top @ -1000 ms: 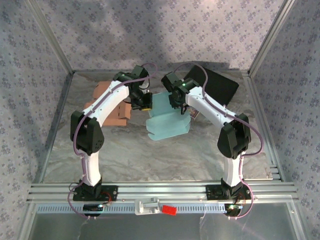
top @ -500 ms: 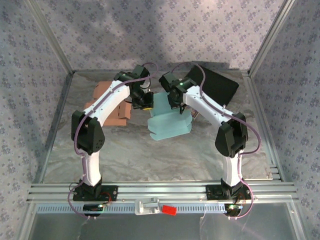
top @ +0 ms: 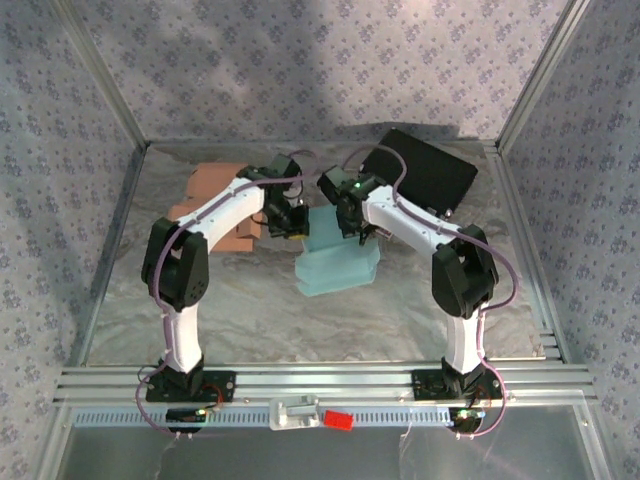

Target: Fold the paper box

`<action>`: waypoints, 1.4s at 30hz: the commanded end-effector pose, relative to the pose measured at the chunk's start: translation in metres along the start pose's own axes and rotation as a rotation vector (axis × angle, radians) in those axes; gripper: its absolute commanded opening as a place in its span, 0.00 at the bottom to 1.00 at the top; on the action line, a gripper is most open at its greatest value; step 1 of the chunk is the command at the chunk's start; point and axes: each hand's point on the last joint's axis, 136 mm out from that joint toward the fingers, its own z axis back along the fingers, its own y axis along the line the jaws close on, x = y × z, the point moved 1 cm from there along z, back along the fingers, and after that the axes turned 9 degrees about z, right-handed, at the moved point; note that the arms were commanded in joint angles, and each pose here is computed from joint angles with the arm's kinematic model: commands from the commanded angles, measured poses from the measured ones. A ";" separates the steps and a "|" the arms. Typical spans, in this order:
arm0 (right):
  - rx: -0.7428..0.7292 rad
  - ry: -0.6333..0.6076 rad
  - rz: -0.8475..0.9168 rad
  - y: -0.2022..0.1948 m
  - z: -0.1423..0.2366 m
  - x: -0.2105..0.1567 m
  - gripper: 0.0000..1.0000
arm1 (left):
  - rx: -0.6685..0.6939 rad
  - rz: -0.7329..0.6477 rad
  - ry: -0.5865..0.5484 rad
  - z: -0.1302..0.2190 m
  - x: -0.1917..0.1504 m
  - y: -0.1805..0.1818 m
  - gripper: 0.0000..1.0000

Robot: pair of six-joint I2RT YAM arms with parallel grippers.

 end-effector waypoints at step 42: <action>0.126 0.143 -0.094 0.021 -0.056 -0.056 0.00 | -0.472 -0.047 -0.059 -0.019 -0.024 0.008 0.32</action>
